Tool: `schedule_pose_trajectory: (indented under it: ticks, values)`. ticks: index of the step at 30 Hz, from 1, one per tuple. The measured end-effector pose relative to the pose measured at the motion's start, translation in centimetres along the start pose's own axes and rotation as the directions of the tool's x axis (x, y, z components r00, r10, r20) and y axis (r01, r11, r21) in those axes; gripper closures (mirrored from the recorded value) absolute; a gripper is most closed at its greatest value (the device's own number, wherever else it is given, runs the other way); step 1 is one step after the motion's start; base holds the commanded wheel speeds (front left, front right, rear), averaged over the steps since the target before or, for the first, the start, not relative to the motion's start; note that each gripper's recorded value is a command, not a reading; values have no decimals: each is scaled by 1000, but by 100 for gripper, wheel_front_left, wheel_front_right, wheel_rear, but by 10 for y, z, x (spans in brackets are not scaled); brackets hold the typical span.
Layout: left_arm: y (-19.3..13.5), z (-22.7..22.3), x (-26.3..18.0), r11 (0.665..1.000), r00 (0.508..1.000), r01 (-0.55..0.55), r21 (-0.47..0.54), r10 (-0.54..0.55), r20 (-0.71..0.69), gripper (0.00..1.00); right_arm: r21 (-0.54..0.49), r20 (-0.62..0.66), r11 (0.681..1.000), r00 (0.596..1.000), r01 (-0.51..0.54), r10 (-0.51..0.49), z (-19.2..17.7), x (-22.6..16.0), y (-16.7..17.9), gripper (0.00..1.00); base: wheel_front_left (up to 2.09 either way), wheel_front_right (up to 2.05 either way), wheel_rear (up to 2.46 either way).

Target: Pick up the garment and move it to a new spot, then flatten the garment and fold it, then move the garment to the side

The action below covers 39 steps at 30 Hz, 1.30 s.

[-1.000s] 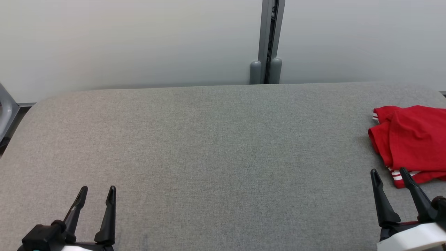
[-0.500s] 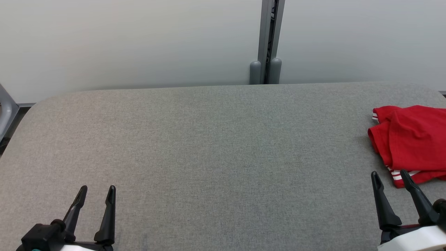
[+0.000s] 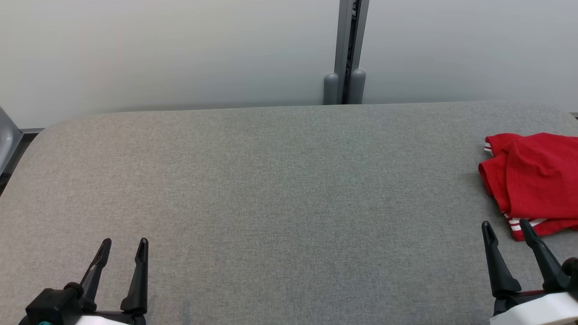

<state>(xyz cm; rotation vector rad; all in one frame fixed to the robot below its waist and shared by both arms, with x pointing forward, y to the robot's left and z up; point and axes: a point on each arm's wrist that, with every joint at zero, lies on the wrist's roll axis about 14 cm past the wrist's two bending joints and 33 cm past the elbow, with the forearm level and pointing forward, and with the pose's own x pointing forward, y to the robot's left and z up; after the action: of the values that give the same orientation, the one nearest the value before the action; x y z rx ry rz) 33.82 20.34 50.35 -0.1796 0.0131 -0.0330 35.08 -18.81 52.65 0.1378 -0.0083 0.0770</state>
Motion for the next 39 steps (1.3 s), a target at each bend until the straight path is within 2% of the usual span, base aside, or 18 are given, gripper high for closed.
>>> schedule_pose_trajectory:
  ticks: [19, 20, 24, 30, 39]
  values:
    - [2, 0, 3, 1000, 1000, -8, -4, 8, 4, 0, 4, -4, 1000, 1000, 5, -5, -2, 3, -1, 0, 0, 0, 0]
    - [2, -2, 3, 1000, 1000, -10, -7, 10, -3, 100, 5, -10, 1000, 1000, 6, -6, -4, 3, -1, 100, 0, 0, 0]
    - [-1, -22, -5, 999, 998, -26, -38, 24, -61, 100, 30, -54, 999, 998, 10, -9, -19, 0, 1, 100, 0, 0, 0]
    - [3, -26, -4, 989, 995, -56, -139, 44, -87, 100, 145, -54, 989, 999, 14, -6, -22, -1, 3, 100, 0, 0, 0]
    - [9, -28, -3, 948, 991, -100, -304, 69, -113, 100, 320, -49, 947, 999, 22, -6, -25, 0, 5, 100, 0, 0, 0]
